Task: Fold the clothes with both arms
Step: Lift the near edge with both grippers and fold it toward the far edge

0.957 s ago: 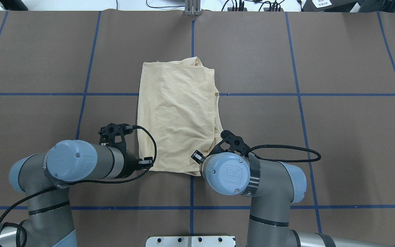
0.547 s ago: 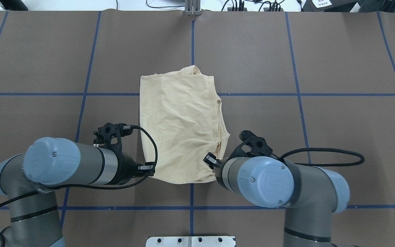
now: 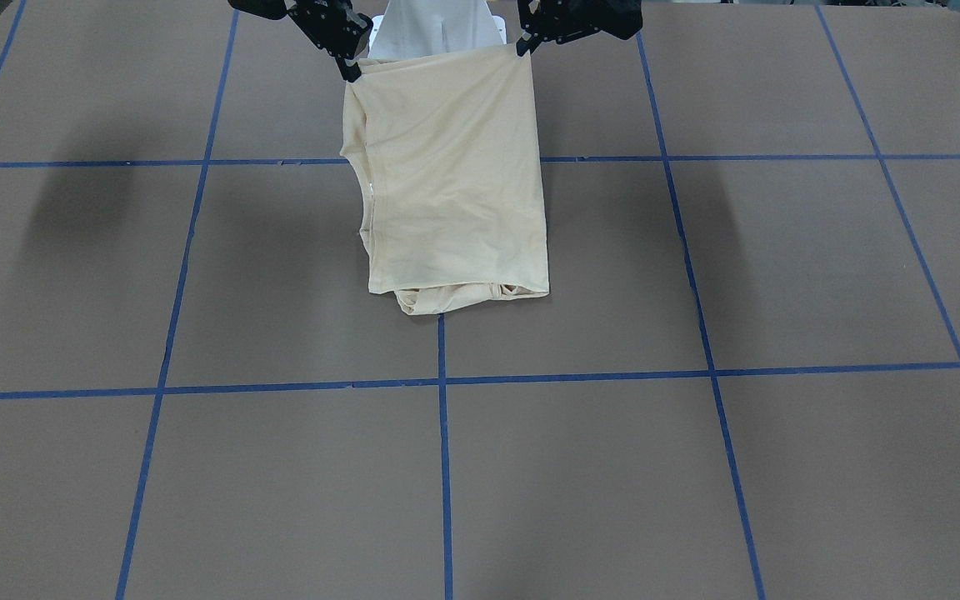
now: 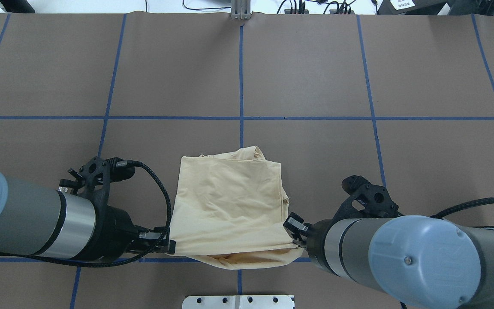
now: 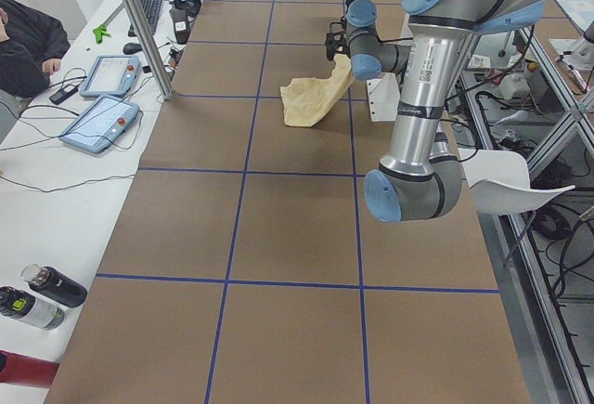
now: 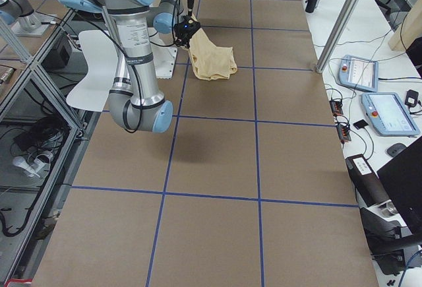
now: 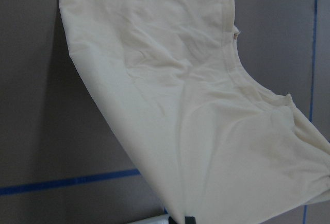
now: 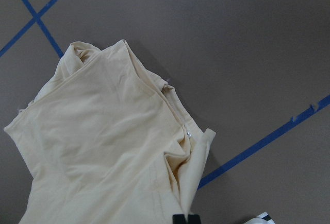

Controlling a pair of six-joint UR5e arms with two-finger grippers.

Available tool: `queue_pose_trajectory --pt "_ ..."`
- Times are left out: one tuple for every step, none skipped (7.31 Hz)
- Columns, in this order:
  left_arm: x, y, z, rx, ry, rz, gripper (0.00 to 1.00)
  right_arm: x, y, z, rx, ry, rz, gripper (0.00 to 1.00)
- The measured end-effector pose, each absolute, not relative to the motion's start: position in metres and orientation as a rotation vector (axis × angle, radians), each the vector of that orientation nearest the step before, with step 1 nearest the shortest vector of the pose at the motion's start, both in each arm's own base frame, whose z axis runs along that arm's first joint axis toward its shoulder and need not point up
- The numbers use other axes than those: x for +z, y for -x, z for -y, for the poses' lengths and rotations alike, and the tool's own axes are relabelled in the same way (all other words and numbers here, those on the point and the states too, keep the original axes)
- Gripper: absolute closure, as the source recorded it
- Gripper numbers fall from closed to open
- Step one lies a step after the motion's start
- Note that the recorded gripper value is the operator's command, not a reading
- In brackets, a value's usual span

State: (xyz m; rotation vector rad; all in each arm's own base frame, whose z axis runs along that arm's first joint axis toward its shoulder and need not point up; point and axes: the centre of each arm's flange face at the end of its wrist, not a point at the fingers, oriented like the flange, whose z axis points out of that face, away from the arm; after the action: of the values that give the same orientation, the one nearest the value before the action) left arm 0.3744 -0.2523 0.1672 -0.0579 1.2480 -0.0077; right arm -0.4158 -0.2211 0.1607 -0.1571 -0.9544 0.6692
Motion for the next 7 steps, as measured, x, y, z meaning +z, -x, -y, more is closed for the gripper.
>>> queue_pose_trajectory --pt "0.174 -0.397 0.278 -0.049 0.025 -1.198 1.00 0.162 0.440 0.241 0.694 0.133 0.936 1.00" --pt "0.186 -0.425 0.308 -0.086 -0.032 -1.135 1.00 0.166 0.464 0.265 0.715 0.102 0.936 1.00" --pt "0.203 -0.447 0.334 -0.109 -0.096 -1.068 1.00 0.174 0.483 0.289 0.729 0.066 0.947 1.00" --pt "0.219 -0.459 0.358 -0.124 -0.145 -1.011 1.00 0.186 0.499 0.311 0.735 0.032 0.958 1.00" --pt "0.231 -0.466 0.379 -0.136 -0.175 -0.968 1.00 0.195 0.511 0.330 0.738 0.005 0.966 1.00" --pt "0.240 -0.473 0.397 -0.149 -0.198 -0.933 1.00 0.196 0.522 0.349 0.744 -0.016 0.970 1.00" --pt "0.246 -0.478 0.411 -0.160 -0.213 -0.915 1.00 0.191 0.531 0.365 0.751 -0.030 0.968 1.00"
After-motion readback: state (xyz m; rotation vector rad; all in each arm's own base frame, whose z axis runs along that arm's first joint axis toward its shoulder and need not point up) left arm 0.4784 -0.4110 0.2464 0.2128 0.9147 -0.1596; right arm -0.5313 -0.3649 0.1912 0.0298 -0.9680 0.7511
